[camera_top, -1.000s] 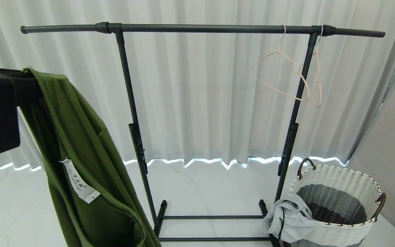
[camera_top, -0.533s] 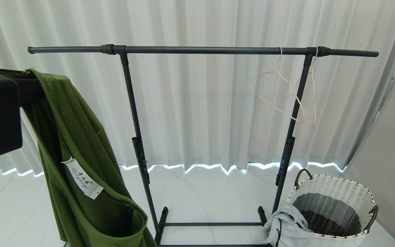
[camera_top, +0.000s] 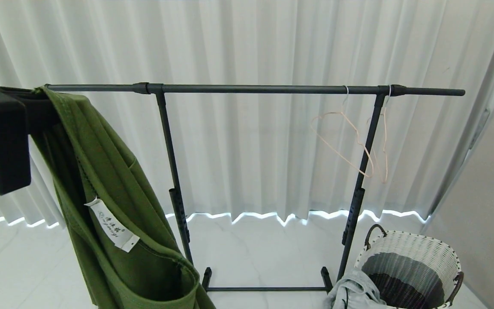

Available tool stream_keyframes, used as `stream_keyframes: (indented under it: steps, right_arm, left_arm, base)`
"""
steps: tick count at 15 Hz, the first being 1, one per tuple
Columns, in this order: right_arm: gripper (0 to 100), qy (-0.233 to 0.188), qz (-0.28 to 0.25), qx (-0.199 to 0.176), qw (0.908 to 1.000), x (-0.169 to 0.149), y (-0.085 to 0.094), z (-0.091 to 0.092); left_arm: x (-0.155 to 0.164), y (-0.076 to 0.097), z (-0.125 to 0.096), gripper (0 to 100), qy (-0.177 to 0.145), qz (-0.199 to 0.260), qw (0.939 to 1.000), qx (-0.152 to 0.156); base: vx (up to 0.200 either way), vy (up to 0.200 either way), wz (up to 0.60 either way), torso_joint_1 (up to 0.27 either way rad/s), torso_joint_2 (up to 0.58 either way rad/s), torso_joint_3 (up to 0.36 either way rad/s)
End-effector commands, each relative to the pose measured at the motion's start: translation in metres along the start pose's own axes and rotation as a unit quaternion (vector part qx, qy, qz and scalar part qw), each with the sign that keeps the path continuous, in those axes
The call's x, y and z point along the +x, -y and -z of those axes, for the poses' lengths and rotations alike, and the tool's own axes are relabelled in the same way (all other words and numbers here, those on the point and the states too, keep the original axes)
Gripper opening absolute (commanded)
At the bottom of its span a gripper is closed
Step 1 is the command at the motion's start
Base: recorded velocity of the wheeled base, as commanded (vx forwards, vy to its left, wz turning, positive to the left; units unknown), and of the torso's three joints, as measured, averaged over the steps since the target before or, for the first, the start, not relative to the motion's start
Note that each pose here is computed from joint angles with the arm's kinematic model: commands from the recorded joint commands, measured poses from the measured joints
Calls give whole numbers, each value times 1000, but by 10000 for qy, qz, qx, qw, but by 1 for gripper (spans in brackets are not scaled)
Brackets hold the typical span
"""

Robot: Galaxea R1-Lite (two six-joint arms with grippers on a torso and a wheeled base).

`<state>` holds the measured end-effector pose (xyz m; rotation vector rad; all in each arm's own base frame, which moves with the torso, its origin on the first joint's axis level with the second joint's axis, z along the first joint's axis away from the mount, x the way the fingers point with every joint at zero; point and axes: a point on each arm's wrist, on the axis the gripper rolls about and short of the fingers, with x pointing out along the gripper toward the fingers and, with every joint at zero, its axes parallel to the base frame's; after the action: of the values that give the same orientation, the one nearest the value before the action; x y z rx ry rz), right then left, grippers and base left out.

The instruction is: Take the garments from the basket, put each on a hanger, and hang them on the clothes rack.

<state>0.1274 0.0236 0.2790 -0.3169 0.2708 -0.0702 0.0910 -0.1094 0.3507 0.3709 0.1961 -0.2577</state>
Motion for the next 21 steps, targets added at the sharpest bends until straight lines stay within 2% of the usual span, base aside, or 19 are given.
stream_keyframes:
  steps: [1,9,21]
  right_arm:
    - [100,7,-12,5,10000,0,-1,5]
    - [100,46,-133,263,9996,3,5,6]
    - [100,-121,-204,230,9995,11,1,9]
  left_arm:
    - [1,1,0,0,-19,-1,10000,21]
    - [-3,-3,0,0,44,6,10000,-35]
    - [-3,-3,1,0,34,15,10000,-25]
  base:
    - [0,0,0,61,-149,-85]
    - [0,0,0,5,-9,-6]
    - [200,0,0,4,0,4]
